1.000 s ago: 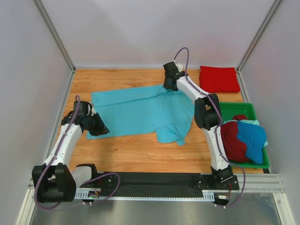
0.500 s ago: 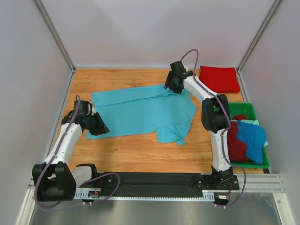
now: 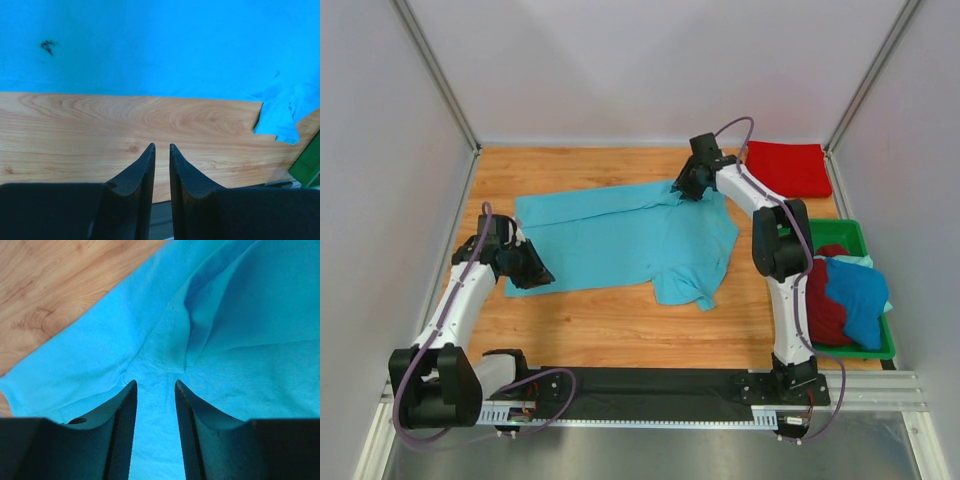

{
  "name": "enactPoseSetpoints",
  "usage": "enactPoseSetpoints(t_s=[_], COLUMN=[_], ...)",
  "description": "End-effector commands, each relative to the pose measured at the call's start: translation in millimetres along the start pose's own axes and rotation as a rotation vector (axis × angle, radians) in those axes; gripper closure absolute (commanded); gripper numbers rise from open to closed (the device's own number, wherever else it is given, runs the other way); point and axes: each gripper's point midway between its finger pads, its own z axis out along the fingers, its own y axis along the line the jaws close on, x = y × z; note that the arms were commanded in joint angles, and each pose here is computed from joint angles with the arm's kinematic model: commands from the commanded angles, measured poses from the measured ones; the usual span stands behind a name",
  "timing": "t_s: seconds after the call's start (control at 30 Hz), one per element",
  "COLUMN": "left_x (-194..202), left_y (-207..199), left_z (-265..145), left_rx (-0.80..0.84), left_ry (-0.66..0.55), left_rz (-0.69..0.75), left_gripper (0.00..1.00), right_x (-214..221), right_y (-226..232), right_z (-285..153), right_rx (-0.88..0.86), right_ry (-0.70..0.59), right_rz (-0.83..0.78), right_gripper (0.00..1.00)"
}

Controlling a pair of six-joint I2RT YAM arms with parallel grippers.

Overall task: Fold and stack the t-shirts
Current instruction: Fold the tshirt

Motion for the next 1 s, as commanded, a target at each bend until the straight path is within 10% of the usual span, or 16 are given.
enactPoseSetpoints(t_s=[0.0,0.97], left_x=[-5,-6], left_y=[-5,-2], left_z=[1,3], left_rx=[0.024,0.011], left_ry=[-0.011,-0.004], left_rz=[0.026,0.025], left_gripper=[0.76,0.75], right_x=[0,0], right_y=[3,-13], right_z=[5,40], right_rx=[-0.02,0.001], right_ry=[-0.008,0.004], right_rz=[0.023,-0.027], right_gripper=[0.62,0.62])
